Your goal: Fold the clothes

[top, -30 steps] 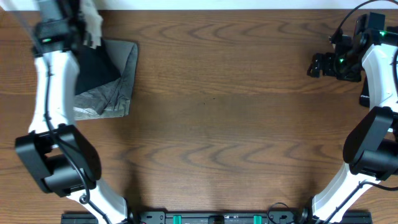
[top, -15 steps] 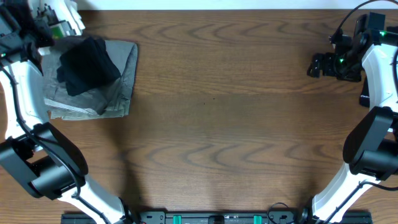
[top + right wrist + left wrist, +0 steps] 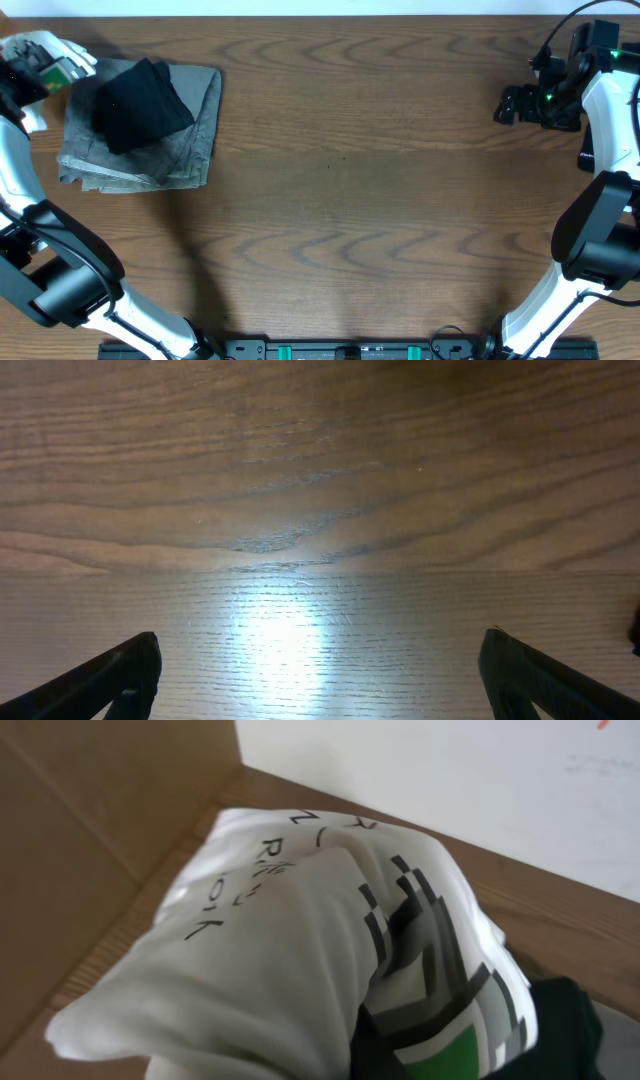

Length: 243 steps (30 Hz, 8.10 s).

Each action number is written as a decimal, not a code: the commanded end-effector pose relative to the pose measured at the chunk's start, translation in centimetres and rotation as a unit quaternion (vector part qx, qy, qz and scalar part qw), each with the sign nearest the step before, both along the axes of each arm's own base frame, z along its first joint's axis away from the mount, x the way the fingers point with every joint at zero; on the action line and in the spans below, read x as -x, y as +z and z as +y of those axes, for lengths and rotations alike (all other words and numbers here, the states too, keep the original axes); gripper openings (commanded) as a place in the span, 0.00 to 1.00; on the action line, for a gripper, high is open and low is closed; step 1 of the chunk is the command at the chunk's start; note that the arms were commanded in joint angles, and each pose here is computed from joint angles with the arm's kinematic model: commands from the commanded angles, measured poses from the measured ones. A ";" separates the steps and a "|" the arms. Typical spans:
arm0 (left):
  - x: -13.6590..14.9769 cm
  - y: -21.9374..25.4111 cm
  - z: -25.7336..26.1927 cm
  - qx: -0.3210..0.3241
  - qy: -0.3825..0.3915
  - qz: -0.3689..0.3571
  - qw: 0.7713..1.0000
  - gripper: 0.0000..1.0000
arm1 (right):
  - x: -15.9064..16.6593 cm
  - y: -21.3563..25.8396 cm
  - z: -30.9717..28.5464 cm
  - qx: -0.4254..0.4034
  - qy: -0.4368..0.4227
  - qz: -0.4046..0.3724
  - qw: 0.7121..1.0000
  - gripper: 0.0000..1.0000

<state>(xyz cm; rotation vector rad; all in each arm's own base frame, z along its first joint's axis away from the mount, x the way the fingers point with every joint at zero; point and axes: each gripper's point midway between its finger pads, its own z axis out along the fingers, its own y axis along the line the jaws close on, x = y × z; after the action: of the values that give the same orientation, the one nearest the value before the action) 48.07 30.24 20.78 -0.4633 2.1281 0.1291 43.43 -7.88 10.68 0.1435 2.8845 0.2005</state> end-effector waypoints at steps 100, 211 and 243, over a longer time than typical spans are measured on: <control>4.2 -16.8 -10.2 0.389 0.014 0.186 0.902 0.06 | -0.1 0.2 -0.2 -0.001 -0.009 -0.002 1.000 0.99; 0.1 2.1 -29.4 0.361 -0.097 0.093 0.923 0.65 | -0.1 0.2 -0.2 -0.001 -0.009 -0.002 1.000 0.99; 0.9 1.5 -29.6 0.367 -0.091 0.113 0.919 0.98 | -0.1 0.2 -0.2 -0.001 -0.009 -0.002 1.000 0.99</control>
<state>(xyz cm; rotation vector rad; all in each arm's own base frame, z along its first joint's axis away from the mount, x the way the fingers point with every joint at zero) 47.20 0.54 22.57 -0.7011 2.3810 -0.7980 43.43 -7.88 10.68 0.1441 2.8845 0.2006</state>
